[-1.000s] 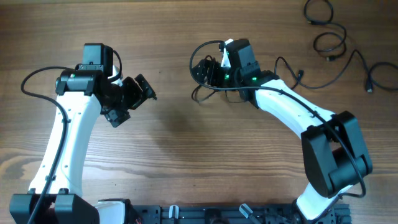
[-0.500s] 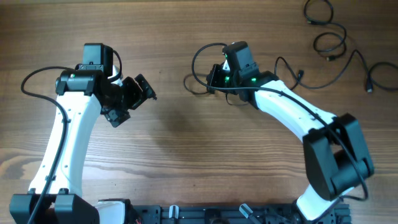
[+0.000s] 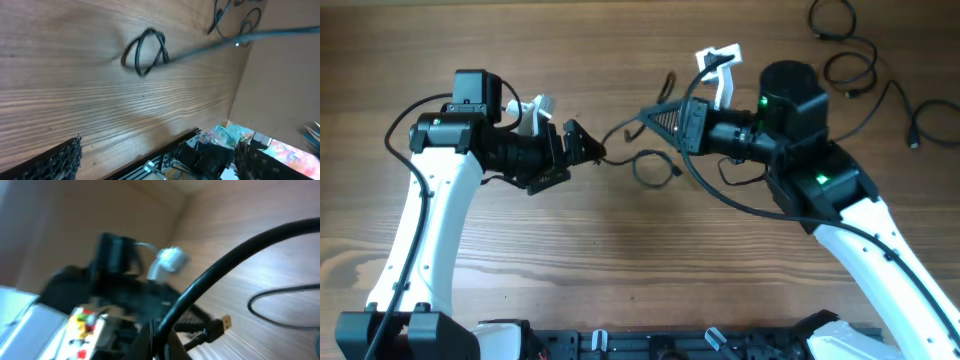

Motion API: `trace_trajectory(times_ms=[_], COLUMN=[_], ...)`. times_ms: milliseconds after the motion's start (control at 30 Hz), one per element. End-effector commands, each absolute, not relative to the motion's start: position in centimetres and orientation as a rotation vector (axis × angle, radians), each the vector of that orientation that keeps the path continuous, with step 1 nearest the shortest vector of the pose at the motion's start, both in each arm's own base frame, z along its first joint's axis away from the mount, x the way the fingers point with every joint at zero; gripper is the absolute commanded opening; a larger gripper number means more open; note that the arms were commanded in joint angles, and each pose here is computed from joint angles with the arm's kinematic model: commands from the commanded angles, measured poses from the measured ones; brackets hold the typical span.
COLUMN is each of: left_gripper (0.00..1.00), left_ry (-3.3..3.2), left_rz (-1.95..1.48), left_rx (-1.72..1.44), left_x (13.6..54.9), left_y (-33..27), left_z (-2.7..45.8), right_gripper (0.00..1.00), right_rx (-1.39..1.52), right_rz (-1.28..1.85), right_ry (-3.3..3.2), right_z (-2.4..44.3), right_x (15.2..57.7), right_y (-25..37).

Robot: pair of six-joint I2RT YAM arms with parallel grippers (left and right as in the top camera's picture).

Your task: Untangle cables

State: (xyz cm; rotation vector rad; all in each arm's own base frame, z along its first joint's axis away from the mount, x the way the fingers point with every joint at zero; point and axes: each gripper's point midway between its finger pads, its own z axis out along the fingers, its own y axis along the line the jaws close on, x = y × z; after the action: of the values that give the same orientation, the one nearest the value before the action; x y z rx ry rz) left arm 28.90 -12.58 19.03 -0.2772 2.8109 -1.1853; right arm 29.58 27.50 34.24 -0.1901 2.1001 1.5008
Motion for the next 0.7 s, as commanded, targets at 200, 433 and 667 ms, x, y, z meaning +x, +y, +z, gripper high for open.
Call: trace_trajectory(times_ms=[200, 433, 667], left_gripper=[1.0, 1.0, 0.99], left_ry=[2.798, 2.79, 2.826], left_rz=[-1.228, -1.118, -1.125], left_rx=[-0.415, -0.405, -0.211], left_x=[29.6, 30.5, 29.4], left_y=[-12.8, -12.0, -15.8], left_z=[19.1, 18.5, 18.6], right_gripper=[0.04, 0.04, 0.04], right_rx=[-0.326, -0.182, -0.029], right_rz=[1.749, 1.883, 1.836], right_ry=[1.789, 1.634, 1.568], right_z=[43.7, 48.2, 49.0], right_x=[25.9, 26.3, 28.4], right_y=[27.6, 26.8, 25.8])
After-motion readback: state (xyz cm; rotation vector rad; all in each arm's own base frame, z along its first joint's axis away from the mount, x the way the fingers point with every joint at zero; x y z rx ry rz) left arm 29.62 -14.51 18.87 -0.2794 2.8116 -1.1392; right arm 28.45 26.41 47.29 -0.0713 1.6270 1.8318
